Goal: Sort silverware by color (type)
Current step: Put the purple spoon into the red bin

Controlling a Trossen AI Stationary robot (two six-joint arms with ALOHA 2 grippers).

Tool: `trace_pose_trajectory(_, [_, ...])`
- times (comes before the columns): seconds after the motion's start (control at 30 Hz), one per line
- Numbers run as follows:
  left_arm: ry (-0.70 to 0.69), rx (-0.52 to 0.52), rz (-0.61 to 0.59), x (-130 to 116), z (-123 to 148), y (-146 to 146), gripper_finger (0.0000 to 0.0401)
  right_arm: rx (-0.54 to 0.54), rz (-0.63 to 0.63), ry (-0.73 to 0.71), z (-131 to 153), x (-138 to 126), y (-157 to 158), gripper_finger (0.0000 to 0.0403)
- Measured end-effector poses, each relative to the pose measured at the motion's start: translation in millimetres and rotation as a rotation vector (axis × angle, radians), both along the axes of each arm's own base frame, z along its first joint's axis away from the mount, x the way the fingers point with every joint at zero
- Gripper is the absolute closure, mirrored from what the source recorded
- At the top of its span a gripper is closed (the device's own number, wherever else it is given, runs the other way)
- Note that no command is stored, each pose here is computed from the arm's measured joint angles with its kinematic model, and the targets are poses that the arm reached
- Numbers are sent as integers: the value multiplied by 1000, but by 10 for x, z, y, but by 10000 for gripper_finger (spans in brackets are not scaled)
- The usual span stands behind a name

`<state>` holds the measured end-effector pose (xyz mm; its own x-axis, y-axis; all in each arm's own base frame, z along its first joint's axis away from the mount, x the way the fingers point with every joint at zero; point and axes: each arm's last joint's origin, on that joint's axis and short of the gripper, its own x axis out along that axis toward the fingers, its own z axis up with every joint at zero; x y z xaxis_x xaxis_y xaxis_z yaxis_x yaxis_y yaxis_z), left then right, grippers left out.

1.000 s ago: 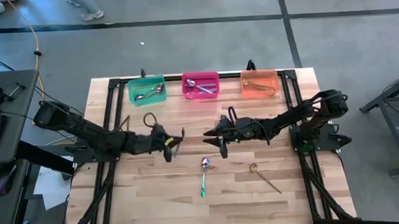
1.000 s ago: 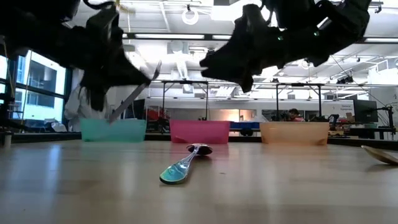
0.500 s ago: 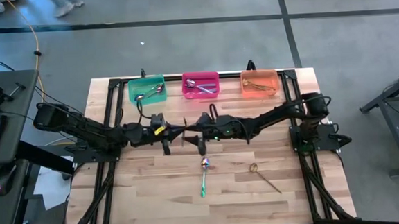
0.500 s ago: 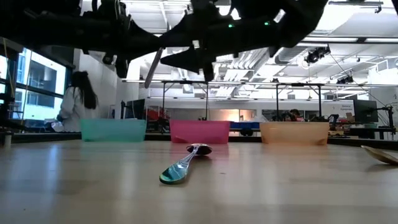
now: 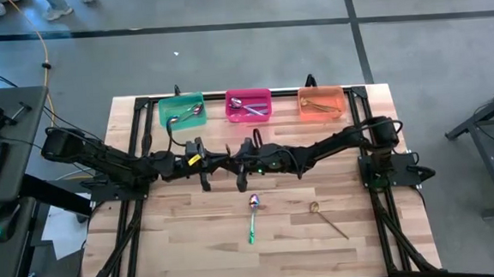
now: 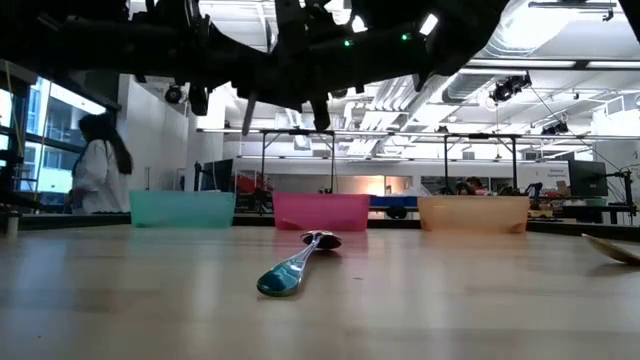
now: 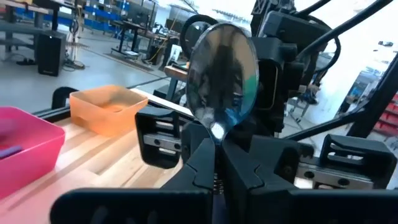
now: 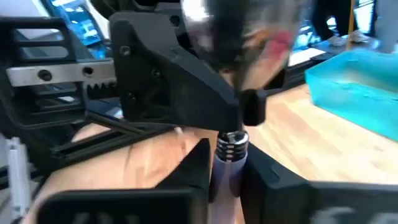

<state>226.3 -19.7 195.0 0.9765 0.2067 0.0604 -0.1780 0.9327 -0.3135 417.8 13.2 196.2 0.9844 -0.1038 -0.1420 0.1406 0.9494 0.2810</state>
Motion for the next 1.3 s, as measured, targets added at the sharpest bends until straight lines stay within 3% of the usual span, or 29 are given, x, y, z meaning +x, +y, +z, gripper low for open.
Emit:
trace_pose_trajectory(0.07, [5, 14, 3, 0, -4, 1, 400, -16, -14, 10, -6, -3, 13, 384])
trace_pose_trajectory(0.23, [1, 16, -6, 0, 0, -3, 381, -12, -25, 15, -11, -7, 41, 370])
trace_pose_trajectory(0.43, [35, 25, -12, 1, -27, -5, 343, -27, -24, 39, -36, -13, 35, 387])
trace_pose_trajectory(0.63, [70, 60, -11, -26, -24, 0, 323, -33, -71, 88, 73, -79, -137, 387])
trace_pose_trajectory(0.87, [100, 100, -4, -95, 31, 20, 343, -90, -157, 261, 262, -311, -587, 387])
trace_pose_trajectory(1.17, [152, 90, 15, -118, -4, 30, 397, -88, -211, 490, 142, -690, -1594, 387])
trace_pose_trajectory(1.3, [176, 86, 23, -119, -30, 34, 397, -128, -203, 545, 305, -756, -1885, 387])
